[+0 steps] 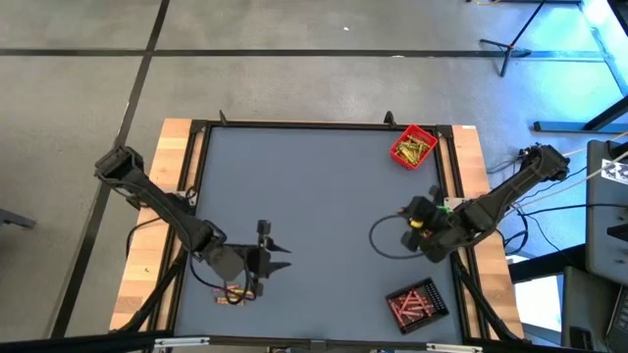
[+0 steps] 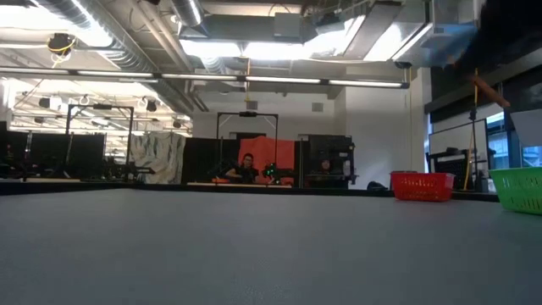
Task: Sort crayons
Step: Put the orange crayon into the green bin
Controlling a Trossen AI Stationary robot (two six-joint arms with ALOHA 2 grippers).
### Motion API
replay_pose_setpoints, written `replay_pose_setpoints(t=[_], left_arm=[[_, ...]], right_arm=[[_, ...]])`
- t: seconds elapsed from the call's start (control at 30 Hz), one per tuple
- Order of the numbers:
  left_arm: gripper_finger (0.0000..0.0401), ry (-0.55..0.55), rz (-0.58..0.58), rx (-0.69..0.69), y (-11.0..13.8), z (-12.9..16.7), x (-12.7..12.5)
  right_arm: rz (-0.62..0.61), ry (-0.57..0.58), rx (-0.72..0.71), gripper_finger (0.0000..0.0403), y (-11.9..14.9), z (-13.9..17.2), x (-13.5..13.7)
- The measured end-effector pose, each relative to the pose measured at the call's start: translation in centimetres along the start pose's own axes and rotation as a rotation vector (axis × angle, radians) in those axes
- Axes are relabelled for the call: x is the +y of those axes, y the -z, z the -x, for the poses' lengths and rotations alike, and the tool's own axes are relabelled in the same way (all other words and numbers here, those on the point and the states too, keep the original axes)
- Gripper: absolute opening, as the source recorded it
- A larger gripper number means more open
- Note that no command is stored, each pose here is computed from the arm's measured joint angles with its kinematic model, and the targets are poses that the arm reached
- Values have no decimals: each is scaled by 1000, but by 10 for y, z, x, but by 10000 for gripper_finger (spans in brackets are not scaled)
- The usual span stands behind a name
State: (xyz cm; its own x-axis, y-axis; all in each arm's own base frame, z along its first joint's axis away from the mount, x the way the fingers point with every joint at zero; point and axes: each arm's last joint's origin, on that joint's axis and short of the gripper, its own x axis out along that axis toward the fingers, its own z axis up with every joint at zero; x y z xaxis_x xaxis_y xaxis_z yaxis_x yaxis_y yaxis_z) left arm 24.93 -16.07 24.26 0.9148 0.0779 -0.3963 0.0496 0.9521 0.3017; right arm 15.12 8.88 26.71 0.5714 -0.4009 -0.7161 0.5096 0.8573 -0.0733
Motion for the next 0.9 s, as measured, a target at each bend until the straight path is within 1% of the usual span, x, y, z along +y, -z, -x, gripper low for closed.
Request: replay_pose_setpoints(t=[0.17, 0.27, 0.43, 0.53, 0.63, 0.77, 0.9], left_arm=[[128, -49, -4, 2, 0, 0, 2], [128, -56, -3, 7, 1, -1, 3], [128, -51, 0, 7, 1, -2, 4], [128, -50, 1, 7, 1, -1, 3], [128, -51, 2, 7, 1, -2, 4], [128, -50, 1, 8, 1, -2, 3], [128, -51, 3, 7, 1, -2, 3]], right_arm=[[-85, 156, 91, 20, 9, 1, -19], [-138, 194, 168, 21, 11, 0, -25], [-221, 195, 261, 24, 17, -6, -25], [-257, 208, 315, 24, 29, -15, -26], [-303, 180, 402, 25, 42, -26, -23], [-312, 159, 471, 25, 56, -37, -22], [-308, 160, 470, 25, 54, -36, -20]])
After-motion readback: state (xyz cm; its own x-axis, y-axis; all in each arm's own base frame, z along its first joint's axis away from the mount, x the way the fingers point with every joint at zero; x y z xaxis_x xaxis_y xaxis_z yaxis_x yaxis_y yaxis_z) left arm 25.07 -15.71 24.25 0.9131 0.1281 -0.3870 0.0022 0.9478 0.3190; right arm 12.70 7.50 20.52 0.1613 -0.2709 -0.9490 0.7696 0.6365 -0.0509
